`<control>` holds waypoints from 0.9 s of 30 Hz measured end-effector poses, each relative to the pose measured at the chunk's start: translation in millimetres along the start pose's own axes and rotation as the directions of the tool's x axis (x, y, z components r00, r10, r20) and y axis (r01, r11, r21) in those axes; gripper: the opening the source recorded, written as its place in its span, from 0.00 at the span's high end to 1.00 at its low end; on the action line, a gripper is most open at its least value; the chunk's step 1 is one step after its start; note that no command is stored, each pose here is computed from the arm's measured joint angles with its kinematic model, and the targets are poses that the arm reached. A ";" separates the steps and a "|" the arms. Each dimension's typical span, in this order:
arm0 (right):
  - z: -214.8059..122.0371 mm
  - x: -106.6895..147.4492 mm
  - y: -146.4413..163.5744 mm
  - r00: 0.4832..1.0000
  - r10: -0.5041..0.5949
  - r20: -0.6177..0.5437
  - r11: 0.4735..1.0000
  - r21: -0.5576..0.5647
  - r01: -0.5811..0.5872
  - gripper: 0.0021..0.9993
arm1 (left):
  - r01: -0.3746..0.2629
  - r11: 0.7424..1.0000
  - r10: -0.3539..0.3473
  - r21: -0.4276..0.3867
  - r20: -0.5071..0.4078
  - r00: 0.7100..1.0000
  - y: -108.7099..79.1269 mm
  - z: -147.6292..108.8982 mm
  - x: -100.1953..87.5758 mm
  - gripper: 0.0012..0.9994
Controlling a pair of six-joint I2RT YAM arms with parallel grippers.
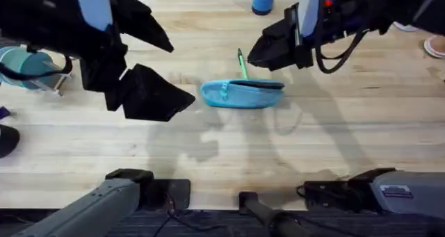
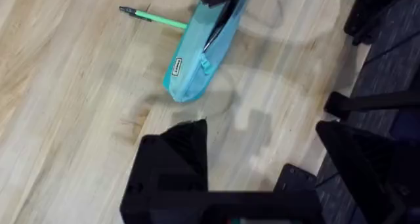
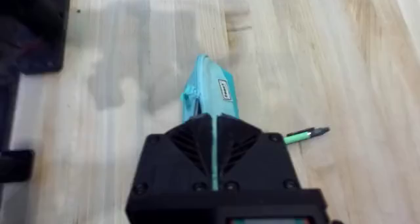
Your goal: Unzip the bag, pick up the pens from the table one at a time and place them inside, then zip the bag closed.
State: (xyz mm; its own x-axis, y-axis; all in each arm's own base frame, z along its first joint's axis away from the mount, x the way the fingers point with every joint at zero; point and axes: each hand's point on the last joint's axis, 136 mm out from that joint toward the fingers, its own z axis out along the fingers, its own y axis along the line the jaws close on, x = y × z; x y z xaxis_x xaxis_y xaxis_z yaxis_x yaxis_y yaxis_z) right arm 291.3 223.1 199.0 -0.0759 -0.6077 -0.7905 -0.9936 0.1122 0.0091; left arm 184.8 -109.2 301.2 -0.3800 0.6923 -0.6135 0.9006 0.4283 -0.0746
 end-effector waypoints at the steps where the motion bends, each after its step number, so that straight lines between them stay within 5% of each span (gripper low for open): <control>1: 0.0 0.3 0.4 1.000 0.005 -0.001 1.000 -0.001 -0.005 0.97 | 0.000 1.000 0.000 0.000 0.000 1.000 -0.1 -0.1 -0.1 0.01; 14: -25.2 8.7 10.8 0.965 0.196 -0.175 0.981 0.031 -0.193 0.97 | 0.000 1.000 0.000 0.000 0.001 1.000 -0.1 -0.1 -0.1 0.01; 17: -60.4 -7.4 5.1 0.936 0.230 -0.267 0.970 0.143 -0.197 0.97 | 0.000 1.000 0.000 0.001 0.001 1.000 -0.1 0.0 -0.2 0.01; 27: -76.4 -0.9 23.1 0.860 0.177 -0.479 0.977 0.192 -0.094 0.97 | 0.000 1.000 0.000 0.002 0.003 1.000 -0.4 0.0 -0.5 0.01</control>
State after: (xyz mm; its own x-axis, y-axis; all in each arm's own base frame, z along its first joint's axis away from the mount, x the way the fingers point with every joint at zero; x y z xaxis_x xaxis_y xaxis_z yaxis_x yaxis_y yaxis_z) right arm 262.1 166.1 246.7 -0.2812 -0.8792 -0.3845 -0.9474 0.3181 -0.0346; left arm 184.7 -109.6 301.5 -0.3794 0.6906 -0.6157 0.9010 0.4271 -0.0761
